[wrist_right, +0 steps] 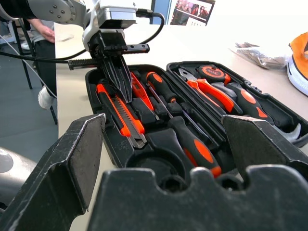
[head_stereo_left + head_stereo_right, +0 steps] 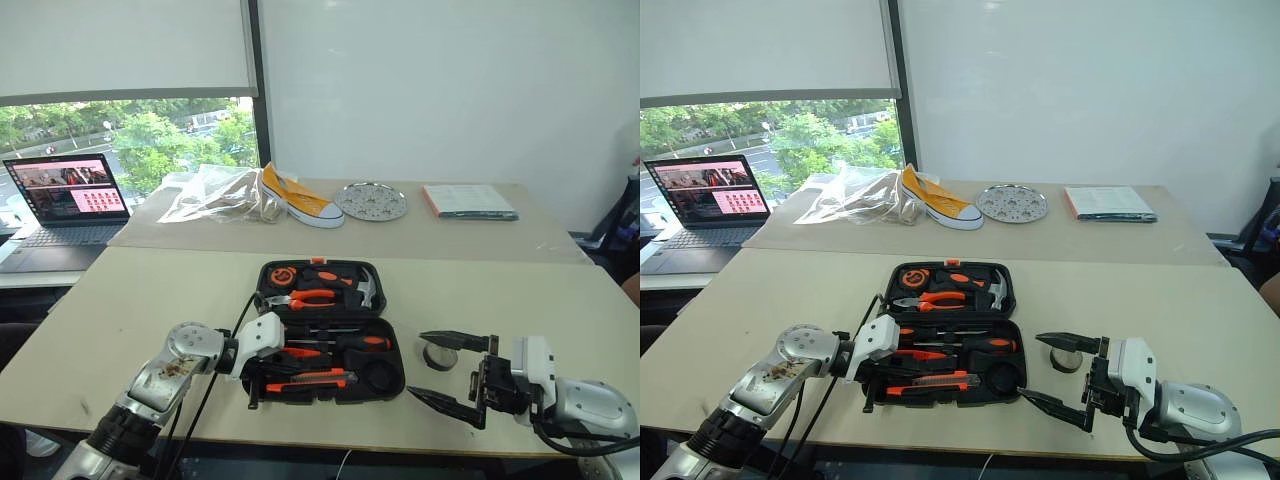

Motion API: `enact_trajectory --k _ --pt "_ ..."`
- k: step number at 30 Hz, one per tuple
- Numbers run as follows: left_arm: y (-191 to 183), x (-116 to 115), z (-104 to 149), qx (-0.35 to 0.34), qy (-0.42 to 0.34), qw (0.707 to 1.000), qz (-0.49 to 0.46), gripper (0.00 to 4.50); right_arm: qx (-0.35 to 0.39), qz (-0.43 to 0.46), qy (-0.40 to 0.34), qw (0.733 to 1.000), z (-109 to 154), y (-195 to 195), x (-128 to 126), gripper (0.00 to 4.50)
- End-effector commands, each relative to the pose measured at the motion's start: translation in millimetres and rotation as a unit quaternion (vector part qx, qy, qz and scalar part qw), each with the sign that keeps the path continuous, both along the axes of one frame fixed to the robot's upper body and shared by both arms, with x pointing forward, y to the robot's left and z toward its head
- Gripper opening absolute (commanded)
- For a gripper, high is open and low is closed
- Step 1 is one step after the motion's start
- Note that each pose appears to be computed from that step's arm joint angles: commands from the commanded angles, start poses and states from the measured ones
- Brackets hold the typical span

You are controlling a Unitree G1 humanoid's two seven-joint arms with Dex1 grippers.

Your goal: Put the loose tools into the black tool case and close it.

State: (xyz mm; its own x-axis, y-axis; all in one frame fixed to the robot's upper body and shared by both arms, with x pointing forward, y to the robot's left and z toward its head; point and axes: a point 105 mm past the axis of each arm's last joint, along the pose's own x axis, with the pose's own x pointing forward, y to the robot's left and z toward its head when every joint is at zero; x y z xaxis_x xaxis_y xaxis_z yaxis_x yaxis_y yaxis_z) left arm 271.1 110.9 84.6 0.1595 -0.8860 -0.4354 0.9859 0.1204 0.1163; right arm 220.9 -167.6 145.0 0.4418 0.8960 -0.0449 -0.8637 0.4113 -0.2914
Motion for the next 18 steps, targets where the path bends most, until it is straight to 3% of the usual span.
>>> enact_trajectory --k 1,4,7,11,14,18 --pt "10 -9 2 -0.046 0.010 0.999 -0.006 0.13 0.000 -0.032 -0.025 0.999 12 -14 0 4.50" --pt "24 1 22 -0.103 -0.058 0.992 0.036 0.85 -0.004 -0.060 -0.009 0.998 7 -30 -6 4.50" --pt "57 0 33 -0.101 -0.101 0.987 0.071 1.95 -0.018 -0.114 0.016 0.993 -7 -57 -18 4.50" --pt "92 -8 43 -0.099 -0.119 0.984 0.091 3.39 -0.046 -0.158 0.025 0.986 -20 -81 -32 4.50" --pt "138 -19 43 -0.087 -0.107 0.980 0.146 4.49 -0.074 -0.192 0.035 0.978 -34 -99 -42 4.50" --pt "160 -22 43 -0.090 -0.115 0.971 0.188 4.49 -0.093 -0.168 0.027 0.981 -29 -88 -27 4.50"
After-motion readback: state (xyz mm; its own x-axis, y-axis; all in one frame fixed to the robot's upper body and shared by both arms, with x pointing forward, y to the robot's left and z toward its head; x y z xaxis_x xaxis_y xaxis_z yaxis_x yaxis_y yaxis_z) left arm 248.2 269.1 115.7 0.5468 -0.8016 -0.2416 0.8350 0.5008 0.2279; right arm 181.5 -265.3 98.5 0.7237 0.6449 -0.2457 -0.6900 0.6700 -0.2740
